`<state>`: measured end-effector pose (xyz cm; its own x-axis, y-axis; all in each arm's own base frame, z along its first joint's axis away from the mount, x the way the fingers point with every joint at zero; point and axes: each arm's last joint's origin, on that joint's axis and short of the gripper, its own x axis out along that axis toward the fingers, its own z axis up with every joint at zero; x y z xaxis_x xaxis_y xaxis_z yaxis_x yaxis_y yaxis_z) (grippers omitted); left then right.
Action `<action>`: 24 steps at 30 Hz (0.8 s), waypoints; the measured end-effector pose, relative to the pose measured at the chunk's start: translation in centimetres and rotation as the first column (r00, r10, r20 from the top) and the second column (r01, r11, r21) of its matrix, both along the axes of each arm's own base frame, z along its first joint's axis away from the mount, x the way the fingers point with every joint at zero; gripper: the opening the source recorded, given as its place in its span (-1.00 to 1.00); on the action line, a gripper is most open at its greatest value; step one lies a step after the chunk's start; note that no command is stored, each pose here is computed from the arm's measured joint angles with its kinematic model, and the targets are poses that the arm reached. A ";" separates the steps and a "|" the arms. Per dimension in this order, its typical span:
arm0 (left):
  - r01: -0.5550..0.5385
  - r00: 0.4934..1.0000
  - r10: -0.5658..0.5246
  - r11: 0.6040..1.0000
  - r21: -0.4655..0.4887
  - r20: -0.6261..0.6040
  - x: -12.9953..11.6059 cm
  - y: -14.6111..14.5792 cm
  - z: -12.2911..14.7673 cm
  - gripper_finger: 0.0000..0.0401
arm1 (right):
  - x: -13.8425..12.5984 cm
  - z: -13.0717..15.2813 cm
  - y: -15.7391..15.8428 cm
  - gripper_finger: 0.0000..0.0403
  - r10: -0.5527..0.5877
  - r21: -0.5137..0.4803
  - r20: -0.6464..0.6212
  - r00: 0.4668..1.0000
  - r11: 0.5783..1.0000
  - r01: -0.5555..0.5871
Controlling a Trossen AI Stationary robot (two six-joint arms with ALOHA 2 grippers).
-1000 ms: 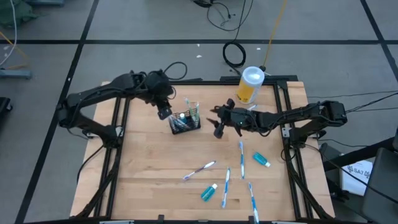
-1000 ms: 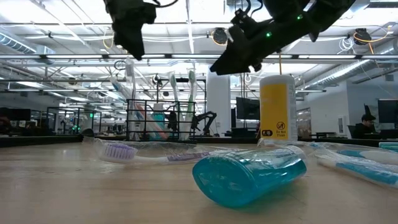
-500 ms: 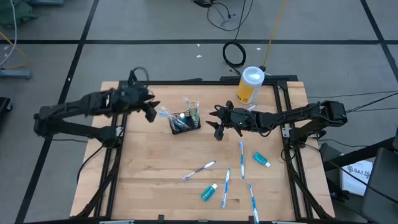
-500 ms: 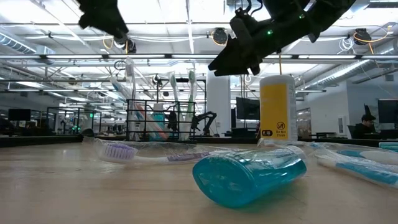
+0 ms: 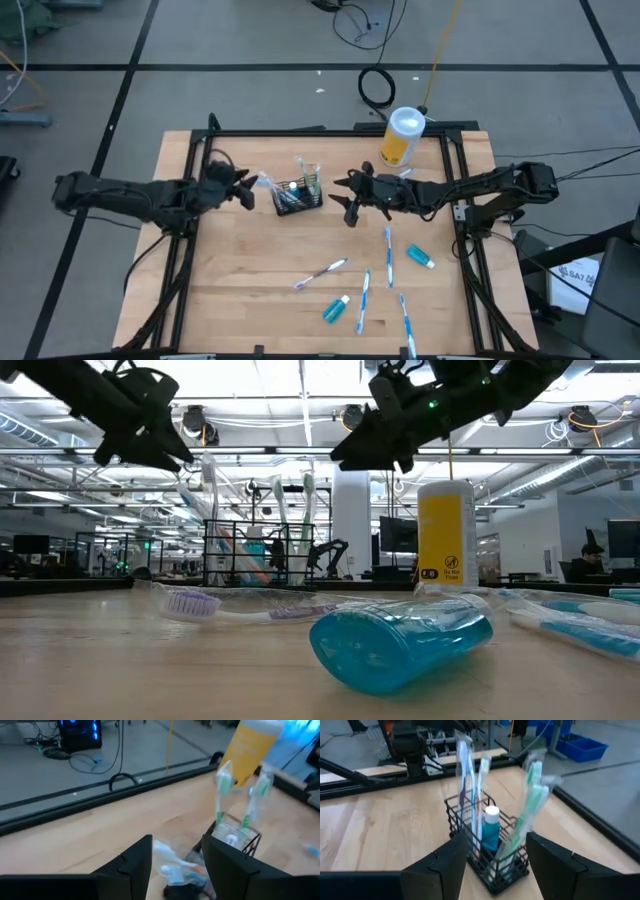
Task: Pick & Place toothbrushing station
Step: Adjust the toothbrushes in the black mesh organizer
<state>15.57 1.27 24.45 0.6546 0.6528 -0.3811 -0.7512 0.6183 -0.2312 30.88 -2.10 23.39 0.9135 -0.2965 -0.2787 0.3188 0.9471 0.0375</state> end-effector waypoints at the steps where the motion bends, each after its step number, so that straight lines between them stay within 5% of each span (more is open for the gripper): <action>1: -0.005 1.000 0.005 1.000 -0.002 0.027 0.1 -0.3 -0.4 -0.12 | 0.0 0.0 0.0 -0.03 0.002 -0.007 0.003 1.000 1.000 -0.002; 13: -0.103 0.978 0.081 0.988 0.112 0.192 0.2 -2.8 -4.6 -0.12 | 0.1 0.4 -0.1 -0.03 0.012 -0.054 0.025 1.000 0.998 -0.011; 24: -0.200 0.947 0.187 0.979 0.027 0.263 0.8 -3.5 -6.0 -0.12 | 0.1 0.5 -0.1 -0.03 0.015 -0.065 0.032 0.999 0.998 -0.013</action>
